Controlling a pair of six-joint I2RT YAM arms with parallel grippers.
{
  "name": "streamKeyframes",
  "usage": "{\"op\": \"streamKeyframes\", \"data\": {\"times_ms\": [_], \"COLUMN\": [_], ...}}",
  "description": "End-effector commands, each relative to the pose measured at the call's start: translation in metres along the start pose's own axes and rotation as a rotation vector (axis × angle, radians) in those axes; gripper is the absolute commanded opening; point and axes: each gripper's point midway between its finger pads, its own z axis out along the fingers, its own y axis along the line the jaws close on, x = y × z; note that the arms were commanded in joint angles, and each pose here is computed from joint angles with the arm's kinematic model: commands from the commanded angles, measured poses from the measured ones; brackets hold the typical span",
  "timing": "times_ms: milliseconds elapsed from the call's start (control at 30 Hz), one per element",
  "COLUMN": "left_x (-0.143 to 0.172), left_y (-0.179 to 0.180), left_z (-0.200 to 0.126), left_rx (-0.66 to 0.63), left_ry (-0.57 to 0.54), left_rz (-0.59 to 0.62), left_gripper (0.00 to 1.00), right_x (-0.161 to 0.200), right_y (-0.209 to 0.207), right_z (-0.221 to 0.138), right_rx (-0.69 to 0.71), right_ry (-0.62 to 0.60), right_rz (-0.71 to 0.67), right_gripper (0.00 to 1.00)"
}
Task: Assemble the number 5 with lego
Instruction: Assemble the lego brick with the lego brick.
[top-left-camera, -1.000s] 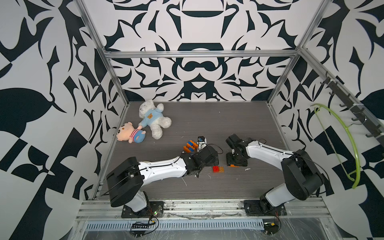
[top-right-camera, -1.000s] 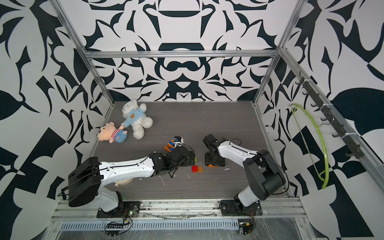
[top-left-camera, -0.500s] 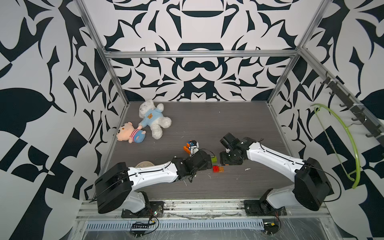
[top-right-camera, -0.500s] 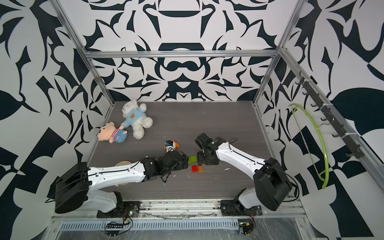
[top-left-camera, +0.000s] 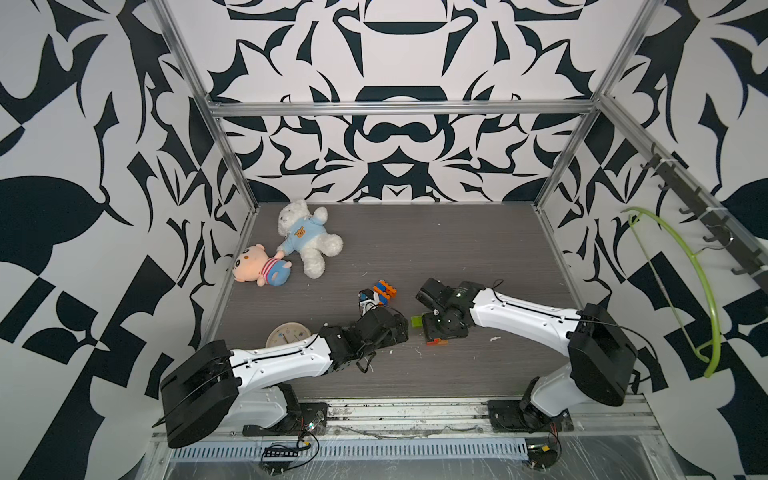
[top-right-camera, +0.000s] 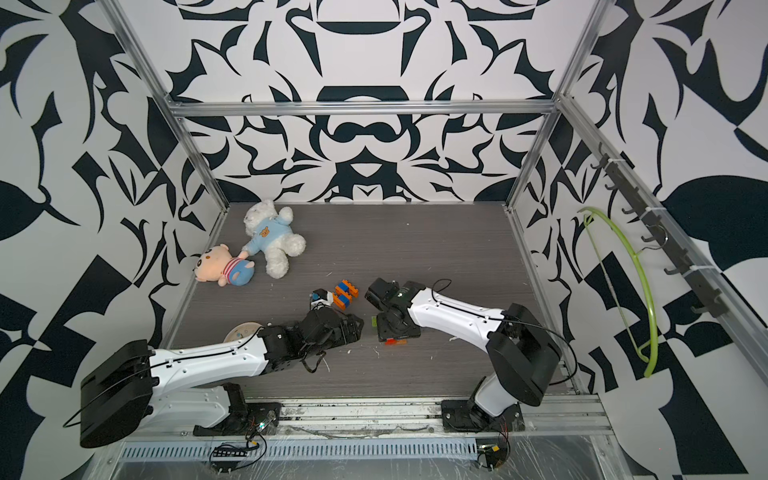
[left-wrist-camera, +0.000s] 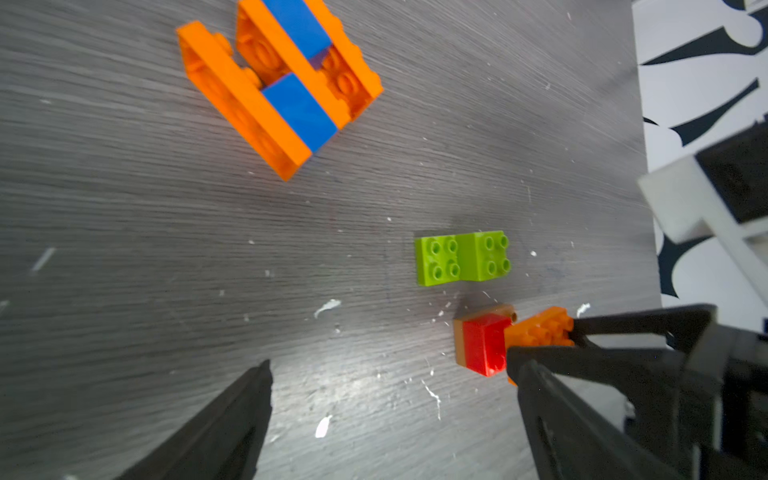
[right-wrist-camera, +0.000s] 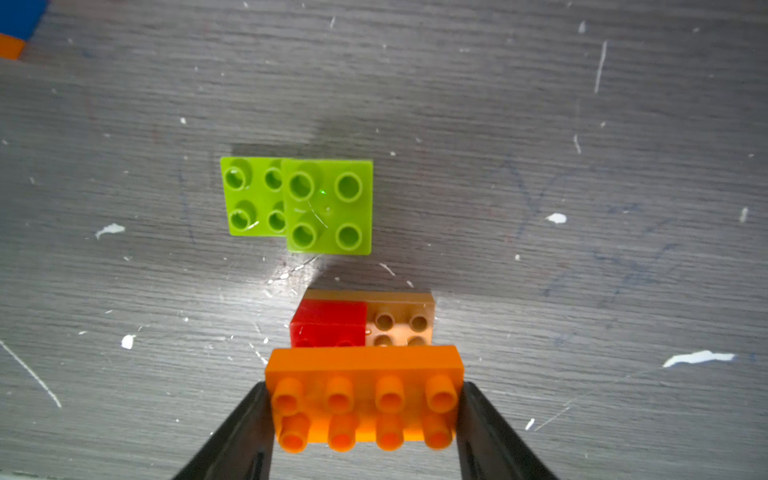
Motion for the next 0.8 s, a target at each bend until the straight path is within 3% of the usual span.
{"op": "streamKeyframes", "data": {"times_ms": [0,767], "left_x": [0.006,0.012], "left_y": [-0.014,-0.010], "left_z": [0.008,0.018], "left_rx": [0.045,0.021], "left_ry": [0.041,0.067], "left_rz": [0.020,0.001], "left_gripper": [0.99,0.99], "right_x": [-0.003,0.007], "right_y": [-0.002,-0.002], "right_z": [-0.004,0.011], "right_rx": [0.014,0.032], "right_ry": [-0.024,0.030], "right_rz": [0.009,-0.006], "right_gripper": [0.62,0.62]}}
